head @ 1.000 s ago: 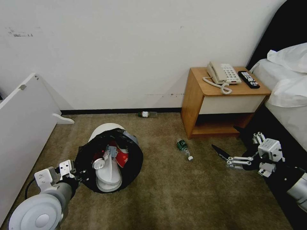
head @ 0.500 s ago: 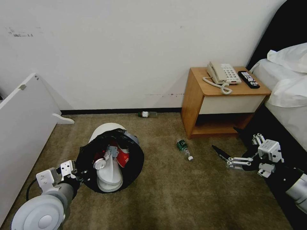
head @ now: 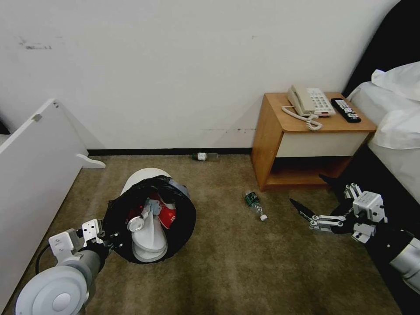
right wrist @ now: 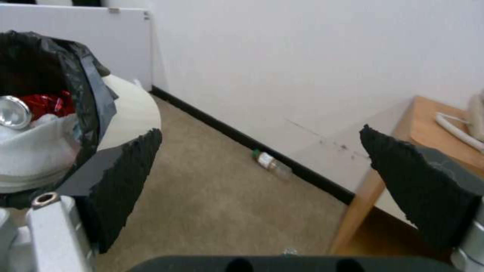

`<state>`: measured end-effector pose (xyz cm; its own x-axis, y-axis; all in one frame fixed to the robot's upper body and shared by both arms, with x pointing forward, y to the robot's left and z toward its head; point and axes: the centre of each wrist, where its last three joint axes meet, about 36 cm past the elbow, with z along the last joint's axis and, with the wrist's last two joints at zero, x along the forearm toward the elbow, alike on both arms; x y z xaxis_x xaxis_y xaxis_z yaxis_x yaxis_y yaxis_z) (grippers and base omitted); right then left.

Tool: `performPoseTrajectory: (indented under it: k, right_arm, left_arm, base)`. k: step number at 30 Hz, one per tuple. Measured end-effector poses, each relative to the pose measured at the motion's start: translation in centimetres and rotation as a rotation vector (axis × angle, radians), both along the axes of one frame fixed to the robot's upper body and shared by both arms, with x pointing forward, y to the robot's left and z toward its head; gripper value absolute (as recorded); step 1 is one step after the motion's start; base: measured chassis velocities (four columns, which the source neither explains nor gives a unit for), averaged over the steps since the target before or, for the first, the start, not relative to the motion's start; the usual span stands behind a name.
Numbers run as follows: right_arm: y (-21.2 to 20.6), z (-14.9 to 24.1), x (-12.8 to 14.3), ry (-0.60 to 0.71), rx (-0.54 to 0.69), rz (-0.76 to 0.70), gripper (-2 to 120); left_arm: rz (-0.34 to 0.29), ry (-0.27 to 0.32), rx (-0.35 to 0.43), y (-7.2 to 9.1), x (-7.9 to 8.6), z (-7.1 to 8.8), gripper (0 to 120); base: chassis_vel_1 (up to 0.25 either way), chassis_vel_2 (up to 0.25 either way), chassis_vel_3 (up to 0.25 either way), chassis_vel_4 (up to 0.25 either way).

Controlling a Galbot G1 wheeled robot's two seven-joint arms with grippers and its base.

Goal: Pick up the trash bin and place the garbage on the floor into it.

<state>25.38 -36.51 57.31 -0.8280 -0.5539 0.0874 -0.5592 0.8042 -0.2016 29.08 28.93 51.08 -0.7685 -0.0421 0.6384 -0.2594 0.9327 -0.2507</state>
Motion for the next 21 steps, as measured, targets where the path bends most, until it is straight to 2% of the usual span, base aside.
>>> performPoseTrajectory:
  k: [7,21]
  right_arm:
    - [0.11,-0.18,-0.25,-0.002,0.006,-0.004,100]
    - [0.47,0.21,-0.84,-0.004,-0.005,0.011,100]
  left_arm:
    - [-0.003,-0.003,0.021,0.11,0.03,0.0,0]
    - [-0.027,0.002,0.008,-0.22,-0.1,-0.19,0]
  base:
    - [0.073,0.072,0.081,0.065]
    - [0.003,0.009,0.001,0.001]
